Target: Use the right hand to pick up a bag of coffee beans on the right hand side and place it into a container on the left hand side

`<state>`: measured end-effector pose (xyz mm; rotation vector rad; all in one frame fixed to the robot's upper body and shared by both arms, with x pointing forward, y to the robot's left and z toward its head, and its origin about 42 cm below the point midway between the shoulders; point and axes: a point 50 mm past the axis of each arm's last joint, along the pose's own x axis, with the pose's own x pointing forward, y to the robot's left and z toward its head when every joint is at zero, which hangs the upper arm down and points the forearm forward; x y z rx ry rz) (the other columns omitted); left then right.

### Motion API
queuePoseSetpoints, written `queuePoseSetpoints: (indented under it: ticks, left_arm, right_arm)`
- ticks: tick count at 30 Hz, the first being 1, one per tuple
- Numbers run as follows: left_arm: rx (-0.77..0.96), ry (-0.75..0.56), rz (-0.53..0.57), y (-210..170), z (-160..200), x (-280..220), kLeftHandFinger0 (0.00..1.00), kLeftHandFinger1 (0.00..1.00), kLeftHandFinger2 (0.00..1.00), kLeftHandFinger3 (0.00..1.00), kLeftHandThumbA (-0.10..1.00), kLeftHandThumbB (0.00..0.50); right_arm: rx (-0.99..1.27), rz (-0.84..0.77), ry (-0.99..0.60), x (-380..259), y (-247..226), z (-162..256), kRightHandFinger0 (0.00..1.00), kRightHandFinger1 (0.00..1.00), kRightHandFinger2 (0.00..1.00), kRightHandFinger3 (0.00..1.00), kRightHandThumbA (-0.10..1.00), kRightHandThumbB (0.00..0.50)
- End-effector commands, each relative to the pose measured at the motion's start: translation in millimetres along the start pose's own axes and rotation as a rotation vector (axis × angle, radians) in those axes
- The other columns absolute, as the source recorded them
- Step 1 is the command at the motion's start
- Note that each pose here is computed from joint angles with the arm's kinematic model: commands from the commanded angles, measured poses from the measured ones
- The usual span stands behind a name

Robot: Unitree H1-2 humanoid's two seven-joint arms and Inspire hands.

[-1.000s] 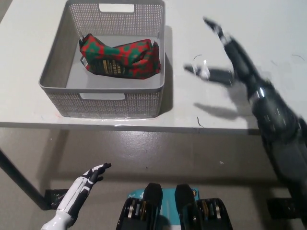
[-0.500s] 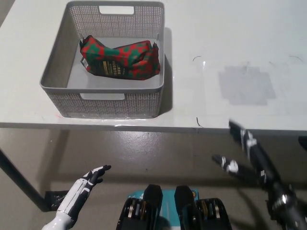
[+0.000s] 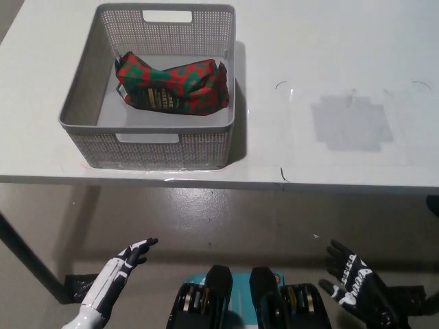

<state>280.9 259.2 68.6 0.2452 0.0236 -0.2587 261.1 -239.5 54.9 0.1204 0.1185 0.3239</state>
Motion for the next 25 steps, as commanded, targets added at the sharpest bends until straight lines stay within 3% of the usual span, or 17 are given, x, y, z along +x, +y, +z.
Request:
queuePoseSetpoints:
  ticks: [1, 3, 7, 17, 20, 25]
  left_arm:
    - [-0.007, -0.112, 0.068, 8.7, 9.3, 2.0, 1.0, 1.0, 1.0, 1.0, 1.0, 0.159]
    - [-0.007, -0.122, 0.068, 9.4, 10.8, 5.5, 1.0, 1.0, 1.0, 1.0, 1.0, 0.163]
    - [-0.013, -0.12, 0.08, 8.9, 9.0, 3.8, 1.0, 1.0, 1.0, 1.0, 1.0, 0.185]
    - [-0.019, -0.126, 0.086, 9.0, 7.9, 5.2, 1.0, 1.0, 1.0, 1.0, 1.0, 0.202]
    - [-0.02, -0.125, 0.085, 9.6, 8.6, 4.4, 1.0, 1.0, 1.0, 1.0, 1.0, 0.178]
    - [-0.024, -0.128, 0.089, 10.2, 10.2, 6.6, 1.0, 1.0, 1.0, 1.0, 1.0, 0.191]
  right_arm:
    - [0.075, 0.07, -0.205, 9.8, -3.2, 21.9, 1.0, 1.0, 1.0, 1.0, 1.0, 0.394]
    - [0.037, 0.047, -0.211, 14.8, -5.0, 24.3, 1.0, 1.0, 1.0, 1.0, 1.0, 0.389]
    - [-0.062, 0.048, -0.208, 15.9, -5.5, 26.6, 1.0, 1.0, 1.0, 1.0, 1.0, 0.331]
    - [-0.094, 0.044, -0.204, 19.7, -4.6, 30.2, 1.0, 1.0, 1.0, 1.0, 1.0, 0.342]
    - [-0.094, 0.047, -0.212, 21.2, -3.9, 30.8, 1.0, 1.0, 1.0, 1.0, 1.0, 0.323]
    - [-0.105, 0.043, -0.212, 24.5, -4.3, 34.1, 1.0, 1.0, 1.0, 1.0, 1.0, 0.294]
